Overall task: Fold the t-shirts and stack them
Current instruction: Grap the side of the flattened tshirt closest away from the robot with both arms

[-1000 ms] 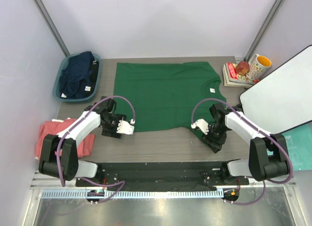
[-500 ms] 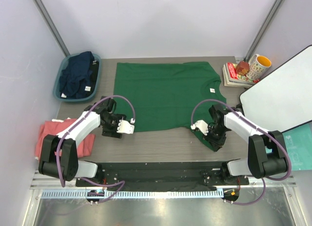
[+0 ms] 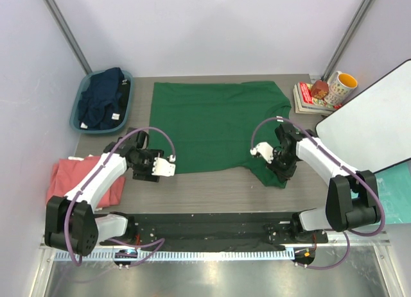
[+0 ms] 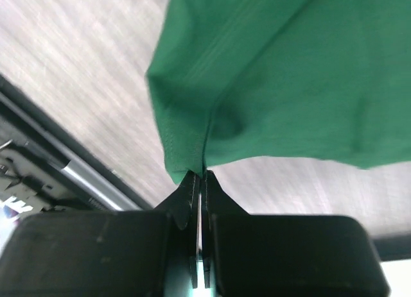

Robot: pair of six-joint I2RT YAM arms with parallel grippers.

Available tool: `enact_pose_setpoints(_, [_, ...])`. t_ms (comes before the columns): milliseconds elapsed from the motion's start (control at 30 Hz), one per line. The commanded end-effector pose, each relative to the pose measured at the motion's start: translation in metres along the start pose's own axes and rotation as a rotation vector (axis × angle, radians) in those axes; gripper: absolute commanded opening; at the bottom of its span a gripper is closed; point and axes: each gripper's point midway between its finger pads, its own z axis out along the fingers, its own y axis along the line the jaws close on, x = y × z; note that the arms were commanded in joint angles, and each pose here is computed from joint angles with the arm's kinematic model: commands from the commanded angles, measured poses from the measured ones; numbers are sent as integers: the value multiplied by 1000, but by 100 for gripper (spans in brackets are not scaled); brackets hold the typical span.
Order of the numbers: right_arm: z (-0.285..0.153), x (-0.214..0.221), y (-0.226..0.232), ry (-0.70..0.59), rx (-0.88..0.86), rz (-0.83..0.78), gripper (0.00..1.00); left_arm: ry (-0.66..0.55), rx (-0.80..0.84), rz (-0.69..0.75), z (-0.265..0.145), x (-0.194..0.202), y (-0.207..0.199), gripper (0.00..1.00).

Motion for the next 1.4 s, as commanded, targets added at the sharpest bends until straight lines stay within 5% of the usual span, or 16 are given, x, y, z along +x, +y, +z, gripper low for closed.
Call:
enact_pose_setpoints(0, [-11, -15, -17, -25, 51, 5, 1, -23, 44, -19, 6, -2, -15, 70])
enact_pose_setpoints(600, [-21, -32, -39, -44, 99, -10, 1, 70, -1, -72, 53, 28, -12, 69])
enact_pose_setpoints(900, [-24, -33, -43, -43, 116, -20, 1, 90, -13, -70, 69, 36, -10, 43])
enact_pose_setpoints(1000, [-27, -34, -46, -41, 129, -22, 1, 88, 36, -77, 69, 36, -16, 19])
enact_pose_setpoints(1033, [-27, -35, -47, -41, 133, -27, 1, 87, 41, -78, 67, 34, -12, 0])
enact_pose_setpoints(1367, [-47, -42, -68, -31, 213, -69, 1, 42, 50, -114, 38, 17, -1, 0])
